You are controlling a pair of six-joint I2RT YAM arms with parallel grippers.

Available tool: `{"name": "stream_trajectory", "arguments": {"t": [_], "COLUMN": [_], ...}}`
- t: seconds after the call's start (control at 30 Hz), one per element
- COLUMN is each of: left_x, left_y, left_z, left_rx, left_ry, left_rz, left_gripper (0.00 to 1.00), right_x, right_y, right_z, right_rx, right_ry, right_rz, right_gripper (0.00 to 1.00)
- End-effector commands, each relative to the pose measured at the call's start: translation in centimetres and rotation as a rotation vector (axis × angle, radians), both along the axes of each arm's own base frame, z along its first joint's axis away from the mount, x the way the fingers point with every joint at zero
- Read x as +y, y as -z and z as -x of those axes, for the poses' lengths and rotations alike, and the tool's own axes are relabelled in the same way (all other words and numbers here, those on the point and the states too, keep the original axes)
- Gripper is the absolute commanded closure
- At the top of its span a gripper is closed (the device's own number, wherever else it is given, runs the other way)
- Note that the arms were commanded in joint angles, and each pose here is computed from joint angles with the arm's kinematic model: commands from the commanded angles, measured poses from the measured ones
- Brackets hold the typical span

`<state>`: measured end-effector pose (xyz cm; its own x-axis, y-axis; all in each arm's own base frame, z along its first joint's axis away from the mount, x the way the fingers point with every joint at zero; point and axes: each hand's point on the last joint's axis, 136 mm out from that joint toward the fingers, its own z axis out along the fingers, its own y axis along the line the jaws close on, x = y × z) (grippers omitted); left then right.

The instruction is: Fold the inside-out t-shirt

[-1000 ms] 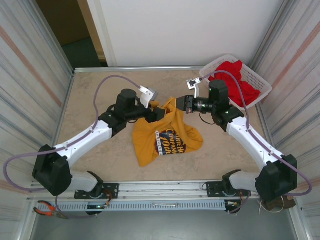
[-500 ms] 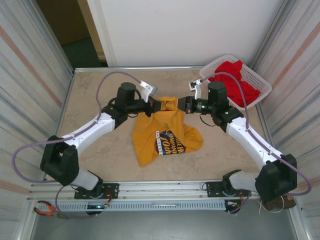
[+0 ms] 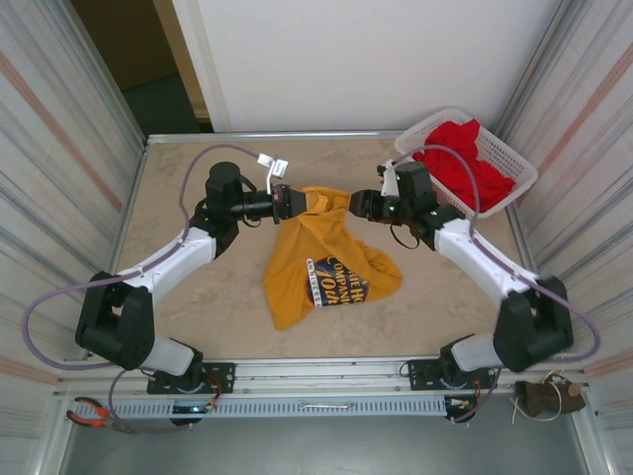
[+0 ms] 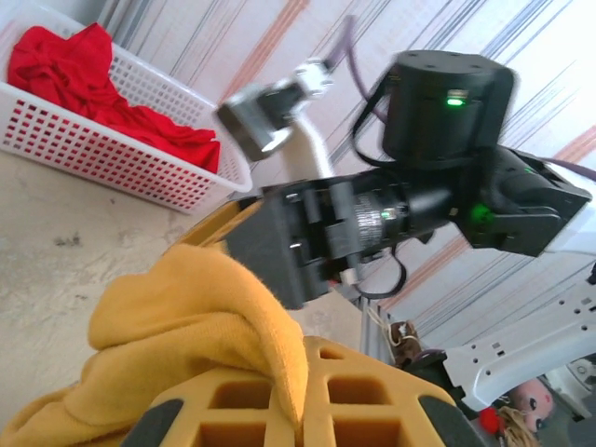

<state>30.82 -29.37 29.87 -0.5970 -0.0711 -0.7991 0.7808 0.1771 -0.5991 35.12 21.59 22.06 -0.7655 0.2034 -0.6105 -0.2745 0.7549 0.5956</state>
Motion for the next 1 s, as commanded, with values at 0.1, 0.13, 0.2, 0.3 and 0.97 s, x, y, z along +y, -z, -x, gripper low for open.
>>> {"name": "stream_trajectory", "arguments": {"t": [0.1, 0.13, 0.2, 0.3, 0.97], "left_x": [0.4, 0.4, 0.4, 0.4, 0.3], "left_y": [-2.6, -2.6, -2.7, -2.8, -2.4], "left_z": [0.9, 0.8, 0.7, 0.7, 0.7], "left_rx": [-0.054, -0.051, -0.050, -0.048, -0.035], "left_ry": [0.041, 0.041, 0.038, 0.035, 0.038], "left_rz": [0.079, 0.080, 0.083, 0.084, 0.084], "left_gripper": [1.00, 1.00, 1.00, 1.00, 1.00], "right_x": [0.2, 0.9, 2.3, 4.6, 9.1], "right_y": [-6.4, -6.9, -7.7, -8.4, -9.7], "right_z": [4.2, 4.6, 5.1, 5.7, 5.4], "right_rx": [-0.135, -0.142, -0.146, -0.139, -0.148], "right_ry": [-0.022, -0.046, -0.093, -0.168, -0.277], "right_rz": [-0.095, -0.122, -0.176, -0.253, -0.319], "right_gripper": [0.52, 0.49, 0.49, 0.49, 0.72]}}
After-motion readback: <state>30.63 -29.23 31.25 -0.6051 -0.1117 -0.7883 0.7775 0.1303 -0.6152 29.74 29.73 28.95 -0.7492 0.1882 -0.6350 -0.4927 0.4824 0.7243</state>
